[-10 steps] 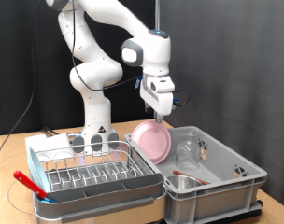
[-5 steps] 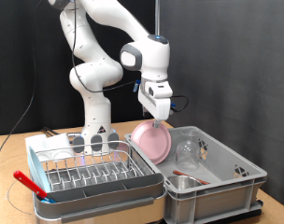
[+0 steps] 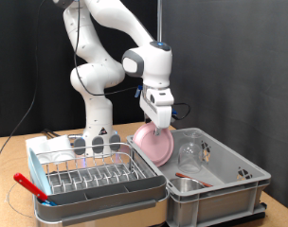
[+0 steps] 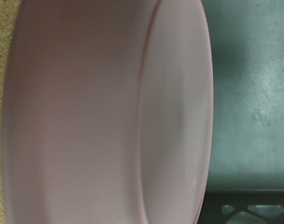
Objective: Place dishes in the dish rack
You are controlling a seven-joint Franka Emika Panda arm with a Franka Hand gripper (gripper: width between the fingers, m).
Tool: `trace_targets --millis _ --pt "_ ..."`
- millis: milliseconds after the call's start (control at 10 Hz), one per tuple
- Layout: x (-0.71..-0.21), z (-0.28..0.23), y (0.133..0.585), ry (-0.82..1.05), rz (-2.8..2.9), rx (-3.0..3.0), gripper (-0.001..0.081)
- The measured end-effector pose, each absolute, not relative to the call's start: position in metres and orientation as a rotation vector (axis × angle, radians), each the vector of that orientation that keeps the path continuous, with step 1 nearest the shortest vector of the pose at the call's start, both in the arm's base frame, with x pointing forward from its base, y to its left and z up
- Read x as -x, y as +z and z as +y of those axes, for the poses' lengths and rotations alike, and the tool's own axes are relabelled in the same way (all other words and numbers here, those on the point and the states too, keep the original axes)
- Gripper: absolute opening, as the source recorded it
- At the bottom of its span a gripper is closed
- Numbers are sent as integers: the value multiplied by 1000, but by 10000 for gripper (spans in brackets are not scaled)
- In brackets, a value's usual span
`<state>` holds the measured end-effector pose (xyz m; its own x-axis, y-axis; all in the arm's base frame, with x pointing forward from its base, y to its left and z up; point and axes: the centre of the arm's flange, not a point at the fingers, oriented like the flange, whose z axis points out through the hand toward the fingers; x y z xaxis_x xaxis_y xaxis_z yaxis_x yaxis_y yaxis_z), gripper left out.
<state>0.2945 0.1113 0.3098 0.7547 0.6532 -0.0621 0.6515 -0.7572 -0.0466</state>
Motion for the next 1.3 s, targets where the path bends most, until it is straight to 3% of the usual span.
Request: trace_targets --millis 400,600,700,800,900,1000,1100,1300 --pt "-299 115 303 88 -1068 2917 808" --pt "-301 114 302 95 -1047 2920 551" --pt "-302 113 300 105 -1035 2923 551" --pt "-304 111 298 108 -1022 2926 350" --pt "-307 109 299 92 -1005 2930 213" --pt "-312 105 301 56 -979 2937 213" --pt "-320 100 305 -14 -951 2958 76" --pt "-337 88 319 -169 -857 3031 41"
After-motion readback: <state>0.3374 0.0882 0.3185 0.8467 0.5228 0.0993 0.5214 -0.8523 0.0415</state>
